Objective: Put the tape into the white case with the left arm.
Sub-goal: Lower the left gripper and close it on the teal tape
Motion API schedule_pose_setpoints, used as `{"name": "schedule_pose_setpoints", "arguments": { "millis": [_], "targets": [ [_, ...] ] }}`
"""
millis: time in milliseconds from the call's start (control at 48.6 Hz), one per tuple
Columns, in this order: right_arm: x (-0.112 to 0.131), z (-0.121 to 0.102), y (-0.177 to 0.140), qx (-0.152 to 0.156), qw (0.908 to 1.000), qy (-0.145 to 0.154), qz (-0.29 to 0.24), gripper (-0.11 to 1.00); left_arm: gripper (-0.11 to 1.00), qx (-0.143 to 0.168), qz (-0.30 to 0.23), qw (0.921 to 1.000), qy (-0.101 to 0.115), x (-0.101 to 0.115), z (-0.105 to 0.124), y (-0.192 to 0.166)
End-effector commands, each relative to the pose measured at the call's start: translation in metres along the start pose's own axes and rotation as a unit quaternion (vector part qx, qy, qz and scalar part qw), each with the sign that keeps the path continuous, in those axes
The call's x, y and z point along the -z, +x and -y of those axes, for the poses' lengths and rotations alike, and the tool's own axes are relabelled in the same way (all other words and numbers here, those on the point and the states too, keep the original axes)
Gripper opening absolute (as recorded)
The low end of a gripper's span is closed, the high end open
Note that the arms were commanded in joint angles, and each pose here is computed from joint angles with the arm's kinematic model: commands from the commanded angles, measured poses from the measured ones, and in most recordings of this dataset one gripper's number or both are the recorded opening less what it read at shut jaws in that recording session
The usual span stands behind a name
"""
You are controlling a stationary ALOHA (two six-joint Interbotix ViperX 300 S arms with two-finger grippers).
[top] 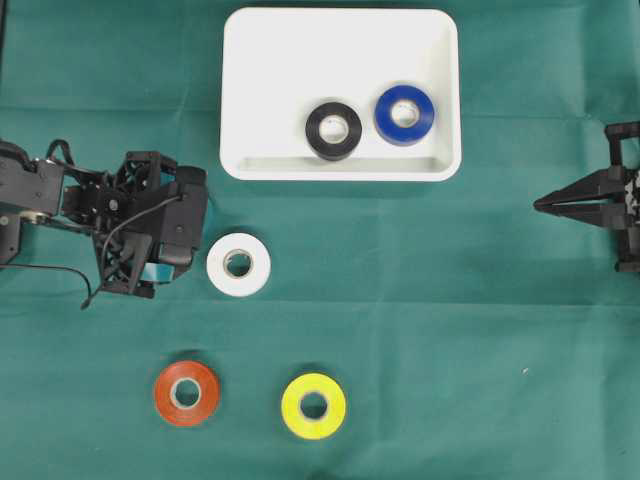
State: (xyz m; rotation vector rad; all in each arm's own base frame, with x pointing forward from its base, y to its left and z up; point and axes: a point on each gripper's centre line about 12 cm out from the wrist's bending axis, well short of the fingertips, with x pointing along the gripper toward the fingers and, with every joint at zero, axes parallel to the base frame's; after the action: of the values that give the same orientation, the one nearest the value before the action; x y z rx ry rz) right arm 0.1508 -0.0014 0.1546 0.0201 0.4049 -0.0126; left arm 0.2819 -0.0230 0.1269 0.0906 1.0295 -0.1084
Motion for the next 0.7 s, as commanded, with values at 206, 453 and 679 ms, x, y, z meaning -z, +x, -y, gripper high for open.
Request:
{"name": "schedule_pose_setpoints", "arguments": {
  "millis": [206, 453, 679],
  "targets": [
    [-0.006, 0.000, 0.001, 0.000, 1.0000, 0.001, 0.007, -0.09, 0.81, -0.006, -0.004, 0.9999, -0.010, 0.008, -0.006, 0.008],
    [-0.006, 0.000, 0.001, 0.000, 1.0000, 0.000, 0.006, -0.09, 0.81, -0.010, -0.012, 0.9997, -0.020, 0.012, -0.011, 0.012],
    [-0.005, 0.000, 0.001, 0.000, 1.0000, 0.001, 0.005, -0.09, 0.81, -0.010, -0.011, 0.9997, -0.020, 0.011, -0.011, 0.017]
  ]
}}
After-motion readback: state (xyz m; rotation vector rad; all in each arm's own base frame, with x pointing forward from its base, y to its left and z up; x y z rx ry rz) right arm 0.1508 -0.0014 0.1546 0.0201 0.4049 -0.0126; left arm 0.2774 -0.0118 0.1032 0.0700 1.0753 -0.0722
